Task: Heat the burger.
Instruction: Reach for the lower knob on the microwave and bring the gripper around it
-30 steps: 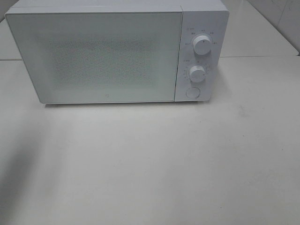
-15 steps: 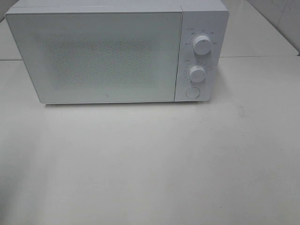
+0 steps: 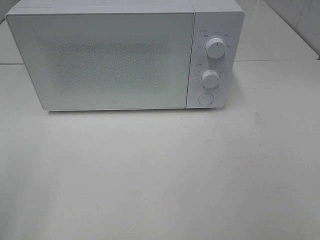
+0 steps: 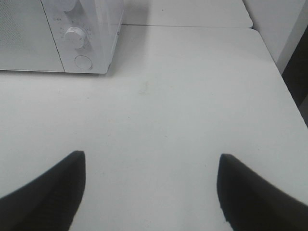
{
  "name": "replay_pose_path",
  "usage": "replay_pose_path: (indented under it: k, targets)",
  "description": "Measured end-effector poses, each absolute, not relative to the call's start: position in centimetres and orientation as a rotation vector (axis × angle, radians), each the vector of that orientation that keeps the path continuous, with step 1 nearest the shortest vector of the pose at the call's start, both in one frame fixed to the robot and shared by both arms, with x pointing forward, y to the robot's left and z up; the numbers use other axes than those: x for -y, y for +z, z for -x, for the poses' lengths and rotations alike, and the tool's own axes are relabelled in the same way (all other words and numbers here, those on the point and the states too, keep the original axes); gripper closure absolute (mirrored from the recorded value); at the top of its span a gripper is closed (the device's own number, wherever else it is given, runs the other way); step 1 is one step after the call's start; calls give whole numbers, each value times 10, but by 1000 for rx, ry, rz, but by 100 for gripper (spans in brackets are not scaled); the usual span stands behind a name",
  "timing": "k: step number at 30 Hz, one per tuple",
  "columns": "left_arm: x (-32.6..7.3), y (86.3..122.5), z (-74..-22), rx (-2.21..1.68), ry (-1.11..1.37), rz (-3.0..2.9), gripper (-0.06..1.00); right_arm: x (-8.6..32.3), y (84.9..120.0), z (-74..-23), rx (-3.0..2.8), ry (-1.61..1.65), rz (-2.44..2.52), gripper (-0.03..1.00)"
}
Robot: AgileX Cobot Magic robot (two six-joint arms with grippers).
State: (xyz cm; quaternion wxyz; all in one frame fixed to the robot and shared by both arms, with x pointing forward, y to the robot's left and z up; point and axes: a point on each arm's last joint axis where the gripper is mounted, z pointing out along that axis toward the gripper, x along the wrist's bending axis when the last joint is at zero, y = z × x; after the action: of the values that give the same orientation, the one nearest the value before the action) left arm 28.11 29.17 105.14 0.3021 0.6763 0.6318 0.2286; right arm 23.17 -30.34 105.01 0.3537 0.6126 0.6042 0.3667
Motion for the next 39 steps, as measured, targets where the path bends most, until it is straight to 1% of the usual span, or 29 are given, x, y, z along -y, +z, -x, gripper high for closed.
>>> replay_pose_path:
  k: [11, 16, 39]
  targets:
    - [-294, 1057, -240, -1498, 794, -1624, -3, 303, 1050, -232, -1562, 948, -1584, 22]
    - [-295, 1056, -230, -1455, 835, -1583, -3, 303, 1050, -232, -1562, 948, -1584, 22]
    - [-295, 1056, -229, -1453, 837, -1581, -3, 303, 1050, -232, -1562, 948, -1584, 22]
